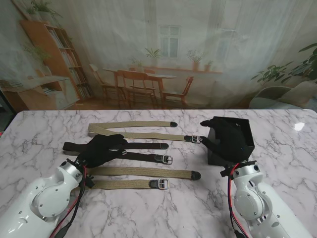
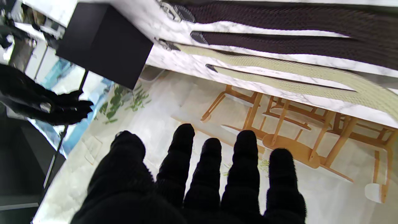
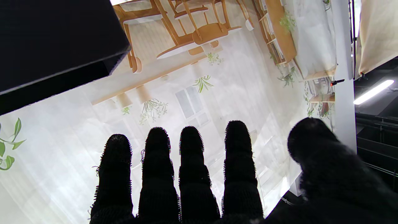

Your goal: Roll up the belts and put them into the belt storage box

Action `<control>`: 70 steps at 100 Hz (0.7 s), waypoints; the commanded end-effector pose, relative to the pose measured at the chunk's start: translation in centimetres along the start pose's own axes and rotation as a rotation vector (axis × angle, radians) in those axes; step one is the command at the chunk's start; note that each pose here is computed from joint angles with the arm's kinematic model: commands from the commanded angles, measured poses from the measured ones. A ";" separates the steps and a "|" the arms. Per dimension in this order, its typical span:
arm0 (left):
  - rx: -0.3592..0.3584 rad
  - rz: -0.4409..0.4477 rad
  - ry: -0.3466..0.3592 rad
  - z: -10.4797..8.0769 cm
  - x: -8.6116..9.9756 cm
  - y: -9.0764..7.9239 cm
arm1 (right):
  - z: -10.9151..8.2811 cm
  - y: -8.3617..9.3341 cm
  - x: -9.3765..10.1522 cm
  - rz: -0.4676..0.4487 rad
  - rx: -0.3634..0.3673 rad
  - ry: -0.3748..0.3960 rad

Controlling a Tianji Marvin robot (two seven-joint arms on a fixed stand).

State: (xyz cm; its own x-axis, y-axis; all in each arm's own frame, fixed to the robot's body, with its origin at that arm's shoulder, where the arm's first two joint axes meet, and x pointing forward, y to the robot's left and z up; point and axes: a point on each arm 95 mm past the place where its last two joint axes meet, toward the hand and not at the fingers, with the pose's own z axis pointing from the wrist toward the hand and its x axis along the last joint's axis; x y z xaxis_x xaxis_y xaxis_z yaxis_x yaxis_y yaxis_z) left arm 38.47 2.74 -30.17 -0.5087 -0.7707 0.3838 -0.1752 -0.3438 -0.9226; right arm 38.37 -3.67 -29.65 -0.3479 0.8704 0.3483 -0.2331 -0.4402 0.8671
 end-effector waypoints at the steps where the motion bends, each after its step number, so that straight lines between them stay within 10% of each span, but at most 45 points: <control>1: -0.028 0.063 0.001 -1.8 -0.8 -0.7 | -0.3 0.1 0.0 0.011 -0.006 -0.001; 49: -0.067 0.265 -0.137 -9.8 -5.3 -0.9 | -0.9 0.8 -0.4 0.007 -0.046 -0.014; 70: -0.189 0.337 -0.150 -12.0 -6.7 0.5 | -1.2 0.9 -0.2 -0.010 -0.051 -0.007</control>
State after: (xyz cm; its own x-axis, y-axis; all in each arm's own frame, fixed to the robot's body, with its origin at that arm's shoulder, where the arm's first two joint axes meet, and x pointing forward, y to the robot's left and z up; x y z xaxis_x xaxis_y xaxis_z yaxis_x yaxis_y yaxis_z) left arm 32.42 13.25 -32.02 -0.4378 -0.8942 0.0935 -0.1266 -0.0416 -0.9911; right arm 37.44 -4.67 -29.26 -0.3394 0.8739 0.3480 -0.2827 -0.4476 0.8484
